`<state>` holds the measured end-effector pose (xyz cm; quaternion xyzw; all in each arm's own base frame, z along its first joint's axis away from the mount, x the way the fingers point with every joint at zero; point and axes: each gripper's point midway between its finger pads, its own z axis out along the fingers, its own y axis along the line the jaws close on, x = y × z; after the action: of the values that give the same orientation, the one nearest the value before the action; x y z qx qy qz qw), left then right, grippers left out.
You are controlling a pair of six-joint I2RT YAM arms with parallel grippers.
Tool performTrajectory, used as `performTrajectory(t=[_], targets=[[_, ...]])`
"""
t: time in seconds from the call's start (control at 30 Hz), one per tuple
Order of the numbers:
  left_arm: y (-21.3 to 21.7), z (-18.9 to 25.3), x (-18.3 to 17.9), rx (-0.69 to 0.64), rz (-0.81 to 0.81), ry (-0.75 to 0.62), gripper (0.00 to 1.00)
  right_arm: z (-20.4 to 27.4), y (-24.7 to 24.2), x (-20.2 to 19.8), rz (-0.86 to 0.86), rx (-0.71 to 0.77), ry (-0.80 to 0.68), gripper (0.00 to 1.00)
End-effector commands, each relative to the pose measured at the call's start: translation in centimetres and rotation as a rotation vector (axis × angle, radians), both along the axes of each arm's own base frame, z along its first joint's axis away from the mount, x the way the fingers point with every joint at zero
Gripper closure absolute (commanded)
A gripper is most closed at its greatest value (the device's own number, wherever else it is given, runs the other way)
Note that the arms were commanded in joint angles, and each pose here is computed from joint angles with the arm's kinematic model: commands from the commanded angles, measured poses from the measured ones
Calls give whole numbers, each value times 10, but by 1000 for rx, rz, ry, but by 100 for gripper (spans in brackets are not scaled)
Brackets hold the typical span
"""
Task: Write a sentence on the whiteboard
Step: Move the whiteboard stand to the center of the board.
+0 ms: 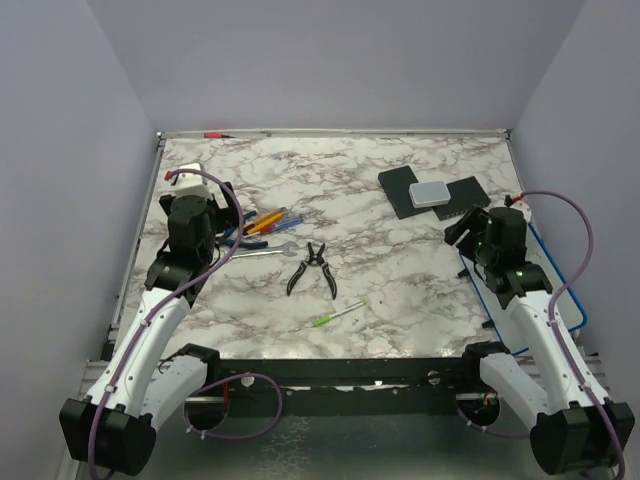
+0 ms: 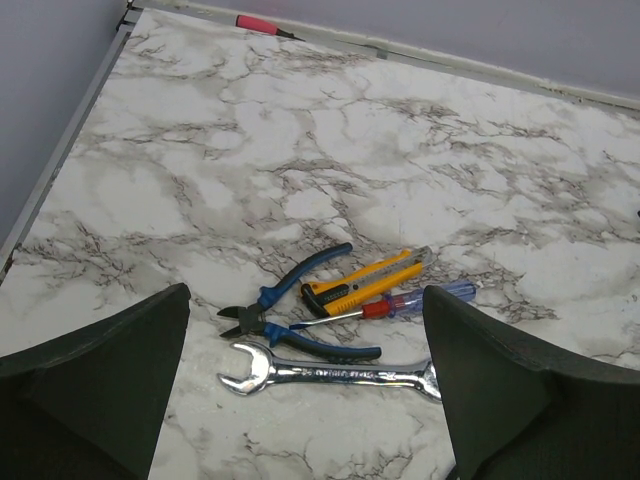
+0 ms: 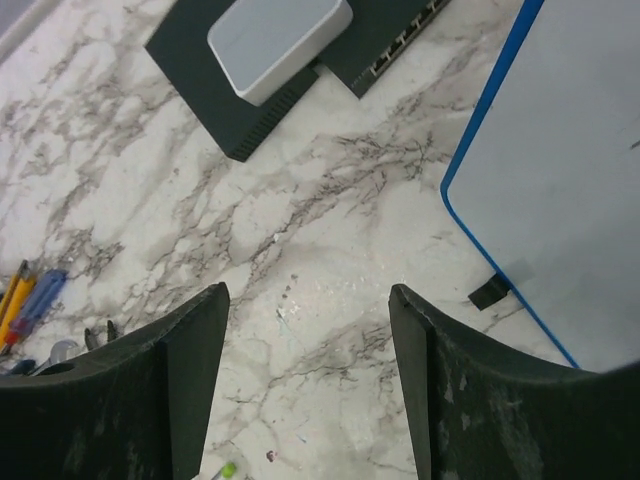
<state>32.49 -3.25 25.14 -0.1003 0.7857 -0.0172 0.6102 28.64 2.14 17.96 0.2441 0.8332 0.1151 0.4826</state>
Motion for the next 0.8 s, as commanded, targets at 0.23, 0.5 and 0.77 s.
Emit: performTrajectory(t=[0.23, 0.5, 0.77], targets=[[-7, -10, -4, 21, -15, 24, 1, -102, -7, -25, -399, -78, 269, 33], [-13, -12, -4, 32, -39, 28, 1, -131, -13, -21, -498, -102, 328, 40], [-23, -13, -5, 38, -78, 32, 1, -131, -27, -17, -582, -146, 299, 43]])
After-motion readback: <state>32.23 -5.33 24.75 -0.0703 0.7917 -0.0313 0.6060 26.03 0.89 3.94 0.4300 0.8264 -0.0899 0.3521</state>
